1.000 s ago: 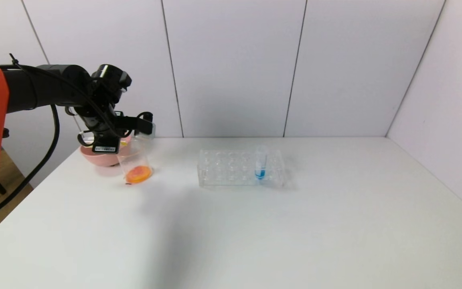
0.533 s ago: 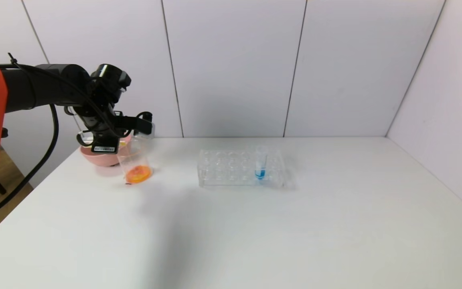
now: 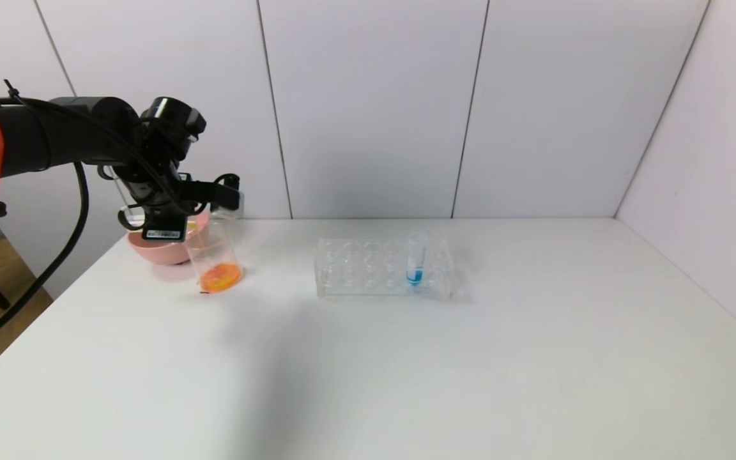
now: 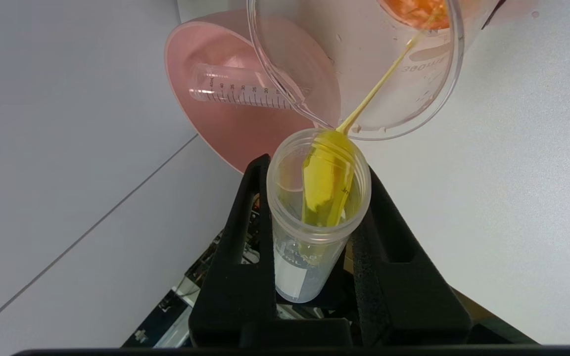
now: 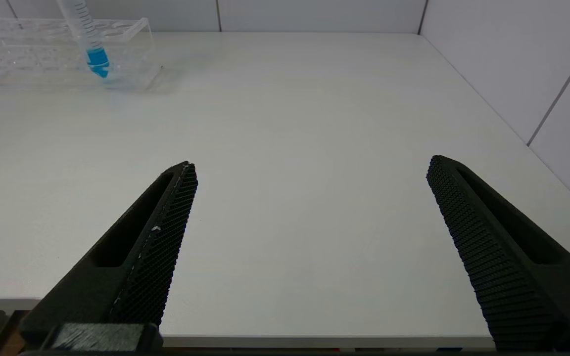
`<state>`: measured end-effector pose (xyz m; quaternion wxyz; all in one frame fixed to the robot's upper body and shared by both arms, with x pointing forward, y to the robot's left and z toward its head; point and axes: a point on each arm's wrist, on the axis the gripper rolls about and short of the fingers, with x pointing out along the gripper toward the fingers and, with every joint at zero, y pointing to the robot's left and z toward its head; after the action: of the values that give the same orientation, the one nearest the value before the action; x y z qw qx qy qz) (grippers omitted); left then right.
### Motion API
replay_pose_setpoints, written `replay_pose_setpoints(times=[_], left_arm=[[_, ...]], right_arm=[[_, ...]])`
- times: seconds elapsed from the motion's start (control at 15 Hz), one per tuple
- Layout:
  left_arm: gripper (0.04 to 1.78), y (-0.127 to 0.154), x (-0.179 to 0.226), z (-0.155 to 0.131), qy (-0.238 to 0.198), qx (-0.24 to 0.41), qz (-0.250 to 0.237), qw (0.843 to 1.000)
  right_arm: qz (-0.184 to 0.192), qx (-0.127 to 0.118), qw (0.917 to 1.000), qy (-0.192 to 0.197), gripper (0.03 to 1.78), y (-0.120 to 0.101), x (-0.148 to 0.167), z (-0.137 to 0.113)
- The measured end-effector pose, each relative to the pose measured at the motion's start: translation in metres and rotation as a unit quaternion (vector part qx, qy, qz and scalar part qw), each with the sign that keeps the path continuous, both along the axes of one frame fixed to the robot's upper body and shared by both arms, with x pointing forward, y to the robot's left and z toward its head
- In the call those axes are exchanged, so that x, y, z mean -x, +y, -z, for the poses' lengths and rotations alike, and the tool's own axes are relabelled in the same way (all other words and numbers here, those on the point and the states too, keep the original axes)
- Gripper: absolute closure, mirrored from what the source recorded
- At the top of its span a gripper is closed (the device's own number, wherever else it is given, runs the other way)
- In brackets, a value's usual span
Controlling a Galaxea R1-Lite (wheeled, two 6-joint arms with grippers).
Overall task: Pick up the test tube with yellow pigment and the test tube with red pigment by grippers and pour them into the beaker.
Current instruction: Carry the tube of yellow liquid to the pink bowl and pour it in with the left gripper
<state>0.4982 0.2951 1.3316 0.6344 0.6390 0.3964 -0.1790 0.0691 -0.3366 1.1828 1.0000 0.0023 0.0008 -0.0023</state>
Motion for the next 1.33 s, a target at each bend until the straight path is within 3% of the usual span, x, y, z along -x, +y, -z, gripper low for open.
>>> replay_pose_setpoints(times=[1.33], left_arm=[[1.37,0.0011,0.0050,-0.0079,-0.012,0.000,-0.017,1.000]], right_arm=[[0.000,0.000,1.0000,0.000,0.11,0.0000,0.0000,0.0000]])
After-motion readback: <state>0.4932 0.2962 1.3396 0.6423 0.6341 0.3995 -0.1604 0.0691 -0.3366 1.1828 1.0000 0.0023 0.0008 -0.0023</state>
